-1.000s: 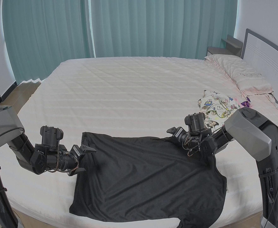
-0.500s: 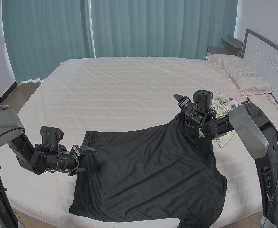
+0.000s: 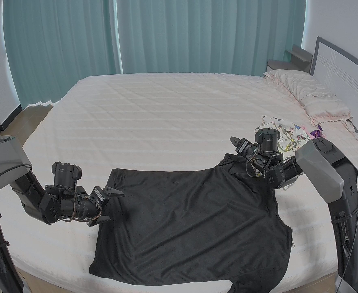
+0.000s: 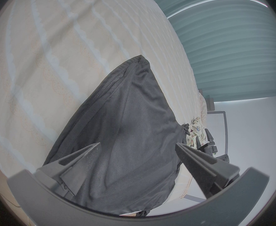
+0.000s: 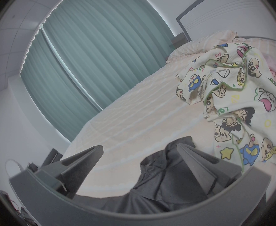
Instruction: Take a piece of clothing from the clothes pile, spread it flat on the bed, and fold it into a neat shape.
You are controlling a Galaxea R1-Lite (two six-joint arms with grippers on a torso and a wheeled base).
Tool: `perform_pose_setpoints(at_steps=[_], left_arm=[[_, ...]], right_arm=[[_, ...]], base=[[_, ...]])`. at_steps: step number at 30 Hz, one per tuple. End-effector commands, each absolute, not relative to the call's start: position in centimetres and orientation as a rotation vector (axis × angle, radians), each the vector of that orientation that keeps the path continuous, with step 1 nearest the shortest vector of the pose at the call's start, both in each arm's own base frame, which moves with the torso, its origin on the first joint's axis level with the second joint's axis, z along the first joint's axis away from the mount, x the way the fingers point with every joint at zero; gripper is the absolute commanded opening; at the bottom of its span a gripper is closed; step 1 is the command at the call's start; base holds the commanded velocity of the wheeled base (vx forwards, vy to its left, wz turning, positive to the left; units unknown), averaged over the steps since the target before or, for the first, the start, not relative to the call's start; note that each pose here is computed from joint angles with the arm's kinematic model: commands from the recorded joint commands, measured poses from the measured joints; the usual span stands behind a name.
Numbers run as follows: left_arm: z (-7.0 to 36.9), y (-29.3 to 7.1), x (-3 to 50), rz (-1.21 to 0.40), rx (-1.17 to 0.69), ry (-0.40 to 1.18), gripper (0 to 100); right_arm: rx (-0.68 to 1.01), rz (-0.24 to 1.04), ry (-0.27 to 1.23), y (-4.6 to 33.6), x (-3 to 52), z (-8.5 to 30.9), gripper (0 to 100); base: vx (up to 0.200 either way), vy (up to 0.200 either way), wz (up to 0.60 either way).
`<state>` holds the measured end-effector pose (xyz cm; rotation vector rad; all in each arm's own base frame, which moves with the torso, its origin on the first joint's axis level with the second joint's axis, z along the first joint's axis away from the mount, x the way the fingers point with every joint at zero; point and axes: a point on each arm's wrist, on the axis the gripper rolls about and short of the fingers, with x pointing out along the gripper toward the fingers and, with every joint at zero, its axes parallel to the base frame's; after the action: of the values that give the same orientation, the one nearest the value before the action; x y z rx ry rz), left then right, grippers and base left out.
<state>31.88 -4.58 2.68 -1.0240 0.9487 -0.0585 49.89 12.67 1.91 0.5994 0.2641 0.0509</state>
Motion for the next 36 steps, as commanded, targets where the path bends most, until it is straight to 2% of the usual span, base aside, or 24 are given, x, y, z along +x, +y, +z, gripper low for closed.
perform_pose_setpoints(at_steps=[1,8,22,34,35,36], left_arm=[[2.6,-4.6,31.9,-0.058,-1.024,0.950,100],[2.6,-4.6,31.9,-0.058,-1.024,0.950,100],[2.7,-4.6,31.9,-0.061,-1.021,0.949,100],[2.7,-4.6,31.9,-0.059,-1.022,0.949,100],[2.7,-4.6,31.9,-0.059,-1.022,0.949,100],[2.7,-4.6,31.9,-0.061,-1.022,0.950,100]], right_arm=[[0.566,0.023,0.279,11.2,49.8,1.4,100],[0.486,-0.013,0.327,8.5,49.6,-0.4,100],[0.481,-0.042,0.379,7.2,49.1,-1.9,100],[0.481,0.048,0.485,8.4,48.0,-4.2,100],[0.480,0.046,0.493,8.4,48.0,-4.4,0],[0.480,0.046,0.498,8.5,48.0,-4.5,0]], base=[[0.000,0.000,0.00],[0.000,0.000,0.00],[0.000,0.000,0.00],[0.000,0.000,0.00],[0.000,0.000,0.00],[0.000,0.000,0.00]])
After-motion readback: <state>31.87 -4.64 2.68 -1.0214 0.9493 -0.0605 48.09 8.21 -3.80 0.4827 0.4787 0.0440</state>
